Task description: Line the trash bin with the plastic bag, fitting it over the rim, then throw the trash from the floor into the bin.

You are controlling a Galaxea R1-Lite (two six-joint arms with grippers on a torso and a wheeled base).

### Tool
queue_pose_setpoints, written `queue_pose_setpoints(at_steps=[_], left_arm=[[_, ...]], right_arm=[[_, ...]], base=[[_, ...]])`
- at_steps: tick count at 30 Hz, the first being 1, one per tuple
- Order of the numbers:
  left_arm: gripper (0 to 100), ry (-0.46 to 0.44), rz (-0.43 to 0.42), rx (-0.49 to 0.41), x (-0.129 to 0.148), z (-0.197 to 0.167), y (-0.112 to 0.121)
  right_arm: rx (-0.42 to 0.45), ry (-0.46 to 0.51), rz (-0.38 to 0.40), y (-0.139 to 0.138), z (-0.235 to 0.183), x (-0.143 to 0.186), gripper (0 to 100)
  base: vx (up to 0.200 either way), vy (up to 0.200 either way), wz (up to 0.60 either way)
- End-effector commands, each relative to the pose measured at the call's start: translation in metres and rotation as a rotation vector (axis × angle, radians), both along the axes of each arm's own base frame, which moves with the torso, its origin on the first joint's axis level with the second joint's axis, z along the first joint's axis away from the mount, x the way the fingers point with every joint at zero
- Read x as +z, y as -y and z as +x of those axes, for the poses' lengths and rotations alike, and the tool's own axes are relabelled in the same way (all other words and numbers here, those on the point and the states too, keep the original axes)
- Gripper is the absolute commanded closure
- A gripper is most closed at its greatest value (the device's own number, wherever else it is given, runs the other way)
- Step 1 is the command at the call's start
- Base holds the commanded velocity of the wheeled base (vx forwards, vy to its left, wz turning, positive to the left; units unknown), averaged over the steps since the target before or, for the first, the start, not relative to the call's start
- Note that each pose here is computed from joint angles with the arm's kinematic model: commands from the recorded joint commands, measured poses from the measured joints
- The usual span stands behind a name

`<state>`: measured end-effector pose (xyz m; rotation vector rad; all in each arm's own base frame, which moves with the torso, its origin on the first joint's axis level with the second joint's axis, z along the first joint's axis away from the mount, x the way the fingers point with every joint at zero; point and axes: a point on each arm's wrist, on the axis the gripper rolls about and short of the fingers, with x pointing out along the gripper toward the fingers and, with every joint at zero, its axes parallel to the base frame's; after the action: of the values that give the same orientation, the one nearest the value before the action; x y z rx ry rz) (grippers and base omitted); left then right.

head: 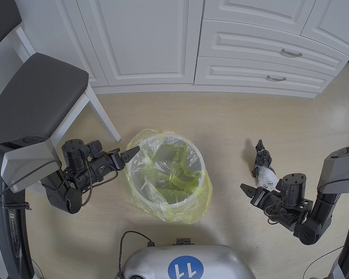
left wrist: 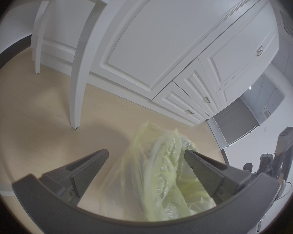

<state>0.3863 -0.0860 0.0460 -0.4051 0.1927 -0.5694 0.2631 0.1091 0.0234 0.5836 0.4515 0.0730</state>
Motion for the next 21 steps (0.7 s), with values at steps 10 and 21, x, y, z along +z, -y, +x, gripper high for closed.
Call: queue_pose_setpoints(at_steps=[10, 21], left_arm=[[0, -0.060, -0.080, 0.077, -0.024, 0.025, 0.001], [0, -0.066, -0.103, 0.115, -0.027, 0.033, -0.017]], right_arm=[[0.008, -0.004, -0.006, -0.001, -0.001, -0.002, 0], [0.018, -0.005, -0.018, -0.002, -0.001, -0.002, 0]], base=[[0.000, 0.000, 0.00], [0.000, 0.000, 0.00]])
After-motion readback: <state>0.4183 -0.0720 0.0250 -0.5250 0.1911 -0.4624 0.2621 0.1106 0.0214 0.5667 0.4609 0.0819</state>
